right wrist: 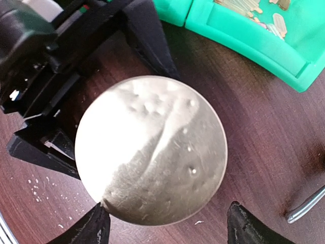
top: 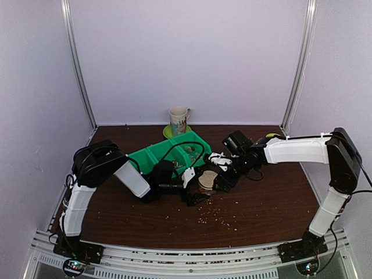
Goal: Pack the candies
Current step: Screw the box lid onto the packing box.
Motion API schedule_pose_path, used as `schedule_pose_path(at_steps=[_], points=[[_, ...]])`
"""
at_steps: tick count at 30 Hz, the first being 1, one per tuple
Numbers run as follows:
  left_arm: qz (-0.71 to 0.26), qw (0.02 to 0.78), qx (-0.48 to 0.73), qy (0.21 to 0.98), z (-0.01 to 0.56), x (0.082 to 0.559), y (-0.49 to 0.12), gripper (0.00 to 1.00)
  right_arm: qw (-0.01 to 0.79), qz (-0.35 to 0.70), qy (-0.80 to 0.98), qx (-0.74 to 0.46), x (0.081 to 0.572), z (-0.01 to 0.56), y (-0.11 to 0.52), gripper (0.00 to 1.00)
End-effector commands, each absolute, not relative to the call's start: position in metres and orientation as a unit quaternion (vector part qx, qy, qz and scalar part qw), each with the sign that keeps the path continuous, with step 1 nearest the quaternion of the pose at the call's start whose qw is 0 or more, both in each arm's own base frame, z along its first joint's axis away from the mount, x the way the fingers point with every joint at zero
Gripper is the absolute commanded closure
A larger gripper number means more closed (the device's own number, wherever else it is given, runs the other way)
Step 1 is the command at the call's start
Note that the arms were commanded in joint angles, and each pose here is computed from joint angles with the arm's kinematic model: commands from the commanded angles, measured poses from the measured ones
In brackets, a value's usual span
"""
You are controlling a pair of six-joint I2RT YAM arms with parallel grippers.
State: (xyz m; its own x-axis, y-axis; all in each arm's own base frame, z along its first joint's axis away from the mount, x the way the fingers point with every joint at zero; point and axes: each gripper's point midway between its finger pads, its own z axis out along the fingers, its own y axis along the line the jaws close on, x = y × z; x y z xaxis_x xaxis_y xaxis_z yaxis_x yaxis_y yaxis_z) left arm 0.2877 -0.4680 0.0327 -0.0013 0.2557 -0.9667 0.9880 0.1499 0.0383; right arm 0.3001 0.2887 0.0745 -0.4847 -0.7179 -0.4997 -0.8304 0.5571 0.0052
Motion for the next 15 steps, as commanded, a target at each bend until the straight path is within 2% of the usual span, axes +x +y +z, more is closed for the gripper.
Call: schedule_pose_path(at_steps=[1, 8, 14, 15], points=[[-0.369, 0.497, 0.510, 0.598, 0.055, 0.292, -0.464, 0.02, 0.259, 0.093, 0.862, -0.427, 0.326, 0.080, 0.287, 0.21], [-0.336, 0.513, 0.475, 0.631, 0.074, 0.306, -0.453, 0.02, 0.281, 0.055, 0.873, -0.395, 0.340, 0.088, 0.268, 0.16], [-0.286, 0.532, 0.444, 0.662, 0.089, 0.321, -0.437, 0.02, 0.299, 0.031, 0.877, -0.374, 0.337, 0.102, 0.245, 0.08], [-0.282, 0.534, 0.442, 0.664, 0.094, 0.322, -0.435, 0.02, 0.304, 0.027, 0.878, -0.368, 0.336, 0.107, 0.240, 0.04]])
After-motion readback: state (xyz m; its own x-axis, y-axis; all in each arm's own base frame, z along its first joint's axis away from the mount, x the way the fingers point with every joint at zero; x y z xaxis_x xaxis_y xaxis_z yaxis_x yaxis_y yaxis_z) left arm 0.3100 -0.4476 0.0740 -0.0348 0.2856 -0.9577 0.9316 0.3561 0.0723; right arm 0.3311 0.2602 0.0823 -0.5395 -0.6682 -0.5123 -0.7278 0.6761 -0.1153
